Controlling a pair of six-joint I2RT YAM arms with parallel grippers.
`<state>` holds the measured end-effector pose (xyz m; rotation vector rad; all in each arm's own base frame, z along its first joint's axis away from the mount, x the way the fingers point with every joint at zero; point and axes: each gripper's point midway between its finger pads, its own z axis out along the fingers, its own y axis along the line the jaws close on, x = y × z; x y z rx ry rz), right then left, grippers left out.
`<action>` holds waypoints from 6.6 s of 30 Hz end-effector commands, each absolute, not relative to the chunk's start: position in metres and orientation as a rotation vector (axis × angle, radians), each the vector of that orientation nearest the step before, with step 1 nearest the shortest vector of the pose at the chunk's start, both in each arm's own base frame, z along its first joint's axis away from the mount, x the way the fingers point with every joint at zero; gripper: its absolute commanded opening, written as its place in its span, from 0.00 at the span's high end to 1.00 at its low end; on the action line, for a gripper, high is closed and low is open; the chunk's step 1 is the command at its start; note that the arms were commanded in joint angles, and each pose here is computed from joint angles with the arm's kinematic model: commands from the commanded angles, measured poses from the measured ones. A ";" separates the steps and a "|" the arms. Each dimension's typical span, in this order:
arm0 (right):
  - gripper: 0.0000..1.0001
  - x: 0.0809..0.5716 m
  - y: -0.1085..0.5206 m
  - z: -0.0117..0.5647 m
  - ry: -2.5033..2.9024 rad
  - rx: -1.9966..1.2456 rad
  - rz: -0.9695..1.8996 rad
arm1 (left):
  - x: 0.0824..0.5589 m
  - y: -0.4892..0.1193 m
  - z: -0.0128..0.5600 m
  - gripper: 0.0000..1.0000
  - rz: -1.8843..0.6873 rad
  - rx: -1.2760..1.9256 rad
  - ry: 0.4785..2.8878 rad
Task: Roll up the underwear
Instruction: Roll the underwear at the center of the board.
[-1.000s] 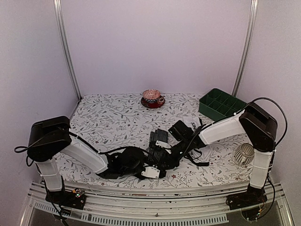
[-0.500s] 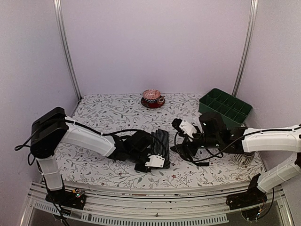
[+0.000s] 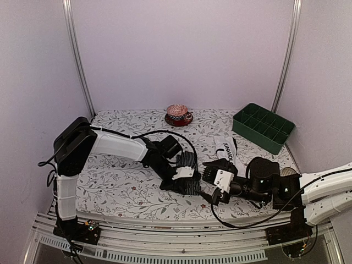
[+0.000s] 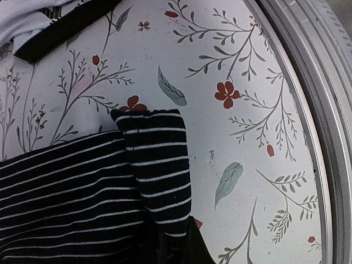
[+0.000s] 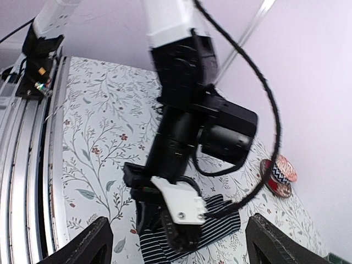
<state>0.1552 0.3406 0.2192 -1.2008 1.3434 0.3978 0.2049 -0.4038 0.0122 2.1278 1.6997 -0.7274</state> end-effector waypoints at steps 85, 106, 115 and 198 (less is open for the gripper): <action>0.96 0.183 0.368 -0.001 2.053 -1.735 0.450 | 0.208 -0.337 0.078 0.16 -0.466 1.853 1.374; 0.92 0.168 0.379 -0.005 2.299 -1.663 1.044 | 0.185 -0.364 0.047 0.25 -0.138 1.839 1.184; 0.92 0.171 0.377 -0.009 2.321 -1.652 1.041 | 0.183 -0.366 0.029 0.35 0.011 1.867 1.123; 0.50 0.169 0.388 0.067 1.482 -1.664 0.038 | 0.170 -0.354 -0.035 0.98 -1.173 2.112 2.183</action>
